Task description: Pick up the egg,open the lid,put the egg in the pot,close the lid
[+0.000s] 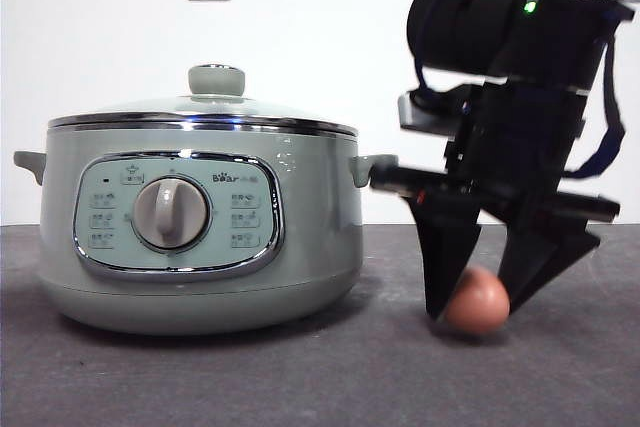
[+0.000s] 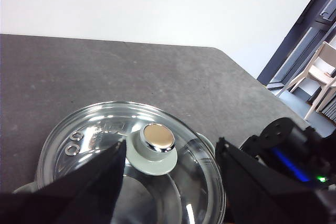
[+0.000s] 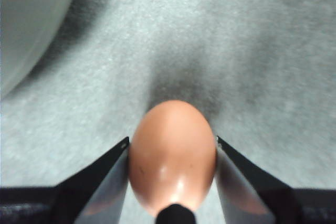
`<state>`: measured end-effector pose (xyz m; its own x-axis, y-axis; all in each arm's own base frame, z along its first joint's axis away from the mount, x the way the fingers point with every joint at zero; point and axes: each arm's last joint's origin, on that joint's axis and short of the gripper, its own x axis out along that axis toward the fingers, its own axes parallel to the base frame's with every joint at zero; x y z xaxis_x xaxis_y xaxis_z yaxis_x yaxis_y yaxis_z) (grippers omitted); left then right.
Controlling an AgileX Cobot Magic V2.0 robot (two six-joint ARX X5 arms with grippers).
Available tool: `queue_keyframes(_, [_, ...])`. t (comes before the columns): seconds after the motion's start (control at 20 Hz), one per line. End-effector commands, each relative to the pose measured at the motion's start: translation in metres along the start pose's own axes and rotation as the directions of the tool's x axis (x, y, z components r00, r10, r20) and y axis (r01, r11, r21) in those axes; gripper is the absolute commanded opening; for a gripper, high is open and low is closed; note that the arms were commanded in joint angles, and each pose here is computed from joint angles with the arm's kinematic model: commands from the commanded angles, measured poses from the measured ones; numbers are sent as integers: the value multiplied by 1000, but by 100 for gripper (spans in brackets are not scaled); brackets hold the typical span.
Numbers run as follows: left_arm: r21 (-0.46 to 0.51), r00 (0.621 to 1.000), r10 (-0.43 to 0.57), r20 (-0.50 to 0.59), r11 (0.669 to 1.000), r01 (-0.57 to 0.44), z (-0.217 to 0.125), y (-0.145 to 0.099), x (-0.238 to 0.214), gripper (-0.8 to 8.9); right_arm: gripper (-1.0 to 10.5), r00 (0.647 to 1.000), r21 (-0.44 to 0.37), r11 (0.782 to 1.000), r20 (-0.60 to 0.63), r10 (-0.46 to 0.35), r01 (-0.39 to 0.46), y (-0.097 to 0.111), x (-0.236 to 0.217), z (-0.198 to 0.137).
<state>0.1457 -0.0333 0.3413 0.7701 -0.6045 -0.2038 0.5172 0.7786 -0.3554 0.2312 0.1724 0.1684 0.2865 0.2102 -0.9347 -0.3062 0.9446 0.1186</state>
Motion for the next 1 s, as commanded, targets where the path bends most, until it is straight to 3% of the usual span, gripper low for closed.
queue_keyframes(0.05, [20,1000,-8,2,1000,8,1,0,2,292,-12,997,-9,1000,71,21,-20,0,-23,1])
queue_keyframes(0.25, [25,1000,-4,-22,1000,4,1,2,20,355,-12,983,-11,999,178,40,-39,-10,-72,-5])
queue_keyframes(0.4, [84,998,32,-56,996,-28,3,-2,43,355,-12,966,3,999,253,45,-48,-21,-106,-16])
queue_keyframes(0.6, [182,990,76,-116,982,-54,8,-14,85,355,-12,939,21,1000,343,-22,15,-30,-137,-31])
queue_keyframes(0.8, [258,971,145,-189,962,-93,1,-19,128,355,-12,931,27,999,362,-36,28,-33,-150,-42])
queue_keyframes(1.0, [264,944,189,-269,958,-116,-16,-13,154,354,-12,941,27,999,336,-44,37,-35,-151,-46])
